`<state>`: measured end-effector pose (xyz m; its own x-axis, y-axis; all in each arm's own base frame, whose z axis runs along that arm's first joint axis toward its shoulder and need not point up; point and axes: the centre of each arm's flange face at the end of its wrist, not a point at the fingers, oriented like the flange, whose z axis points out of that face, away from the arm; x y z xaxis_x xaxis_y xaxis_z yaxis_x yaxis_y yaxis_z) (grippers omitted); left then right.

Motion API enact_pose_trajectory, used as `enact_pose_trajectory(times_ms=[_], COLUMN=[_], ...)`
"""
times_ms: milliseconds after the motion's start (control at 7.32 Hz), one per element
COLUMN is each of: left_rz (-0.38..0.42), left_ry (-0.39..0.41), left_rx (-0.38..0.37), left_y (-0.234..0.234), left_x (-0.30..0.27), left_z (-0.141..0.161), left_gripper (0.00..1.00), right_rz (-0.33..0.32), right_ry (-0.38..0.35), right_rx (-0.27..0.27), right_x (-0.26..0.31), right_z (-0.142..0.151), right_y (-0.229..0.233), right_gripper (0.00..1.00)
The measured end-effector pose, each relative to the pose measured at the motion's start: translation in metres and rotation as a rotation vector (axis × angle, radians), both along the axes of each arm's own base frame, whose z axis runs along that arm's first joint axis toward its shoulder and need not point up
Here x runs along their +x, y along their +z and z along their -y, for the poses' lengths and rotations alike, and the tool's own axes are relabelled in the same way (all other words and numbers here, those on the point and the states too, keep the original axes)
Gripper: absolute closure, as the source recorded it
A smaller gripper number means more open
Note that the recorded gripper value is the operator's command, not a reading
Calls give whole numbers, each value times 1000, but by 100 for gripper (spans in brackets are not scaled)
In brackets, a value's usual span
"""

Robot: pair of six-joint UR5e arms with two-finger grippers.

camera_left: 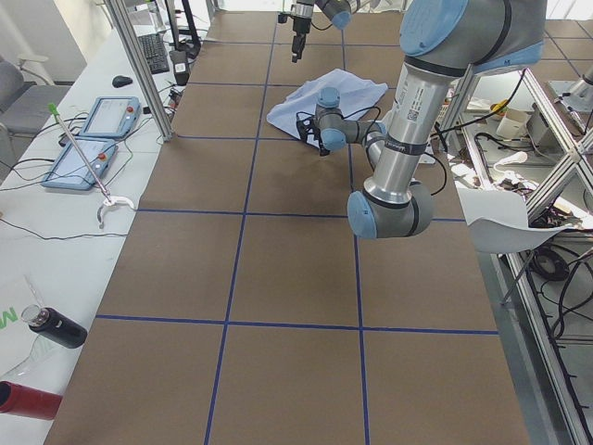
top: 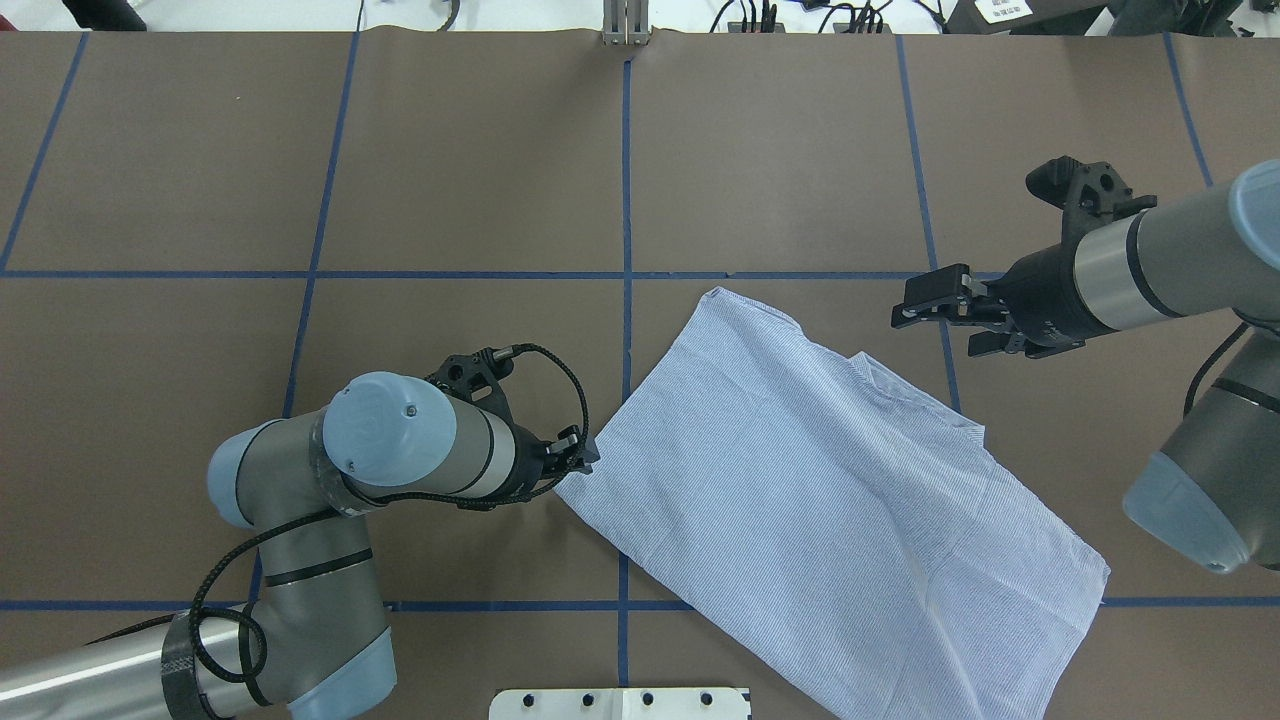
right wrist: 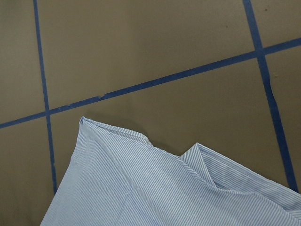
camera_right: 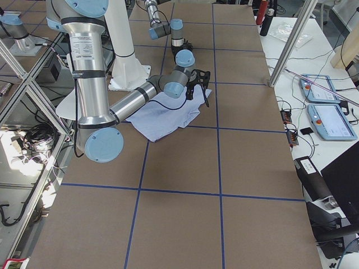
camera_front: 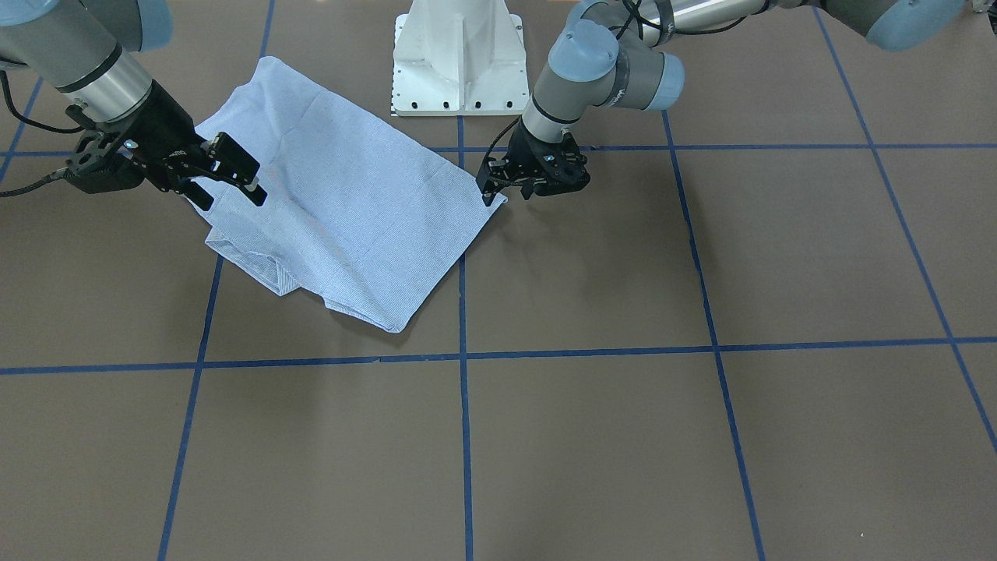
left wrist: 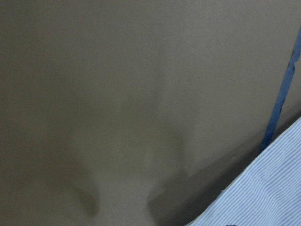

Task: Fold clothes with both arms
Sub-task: 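Release the shirt with the right gripper while the left gripper grasps its corner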

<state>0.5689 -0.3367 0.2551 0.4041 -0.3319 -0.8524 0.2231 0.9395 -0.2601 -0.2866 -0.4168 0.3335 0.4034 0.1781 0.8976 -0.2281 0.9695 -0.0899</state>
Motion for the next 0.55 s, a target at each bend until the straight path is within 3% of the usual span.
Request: enact_pose_trajectory(times_ms=[410, 547], left_rz=[5, 10], left_ry=[0, 1], left_rx=[-1, -3], left_y=[-2, 0], left_x=[9, 13], left_z=[2, 4], left_gripper=[44, 53], right_rz=[-3, -3], right_ry=[-3, -4], right_rx=[-4, -5], right_x=[-1, -1], right_z=[0, 0], right_y=[3, 3], right_gripper=[0, 0])
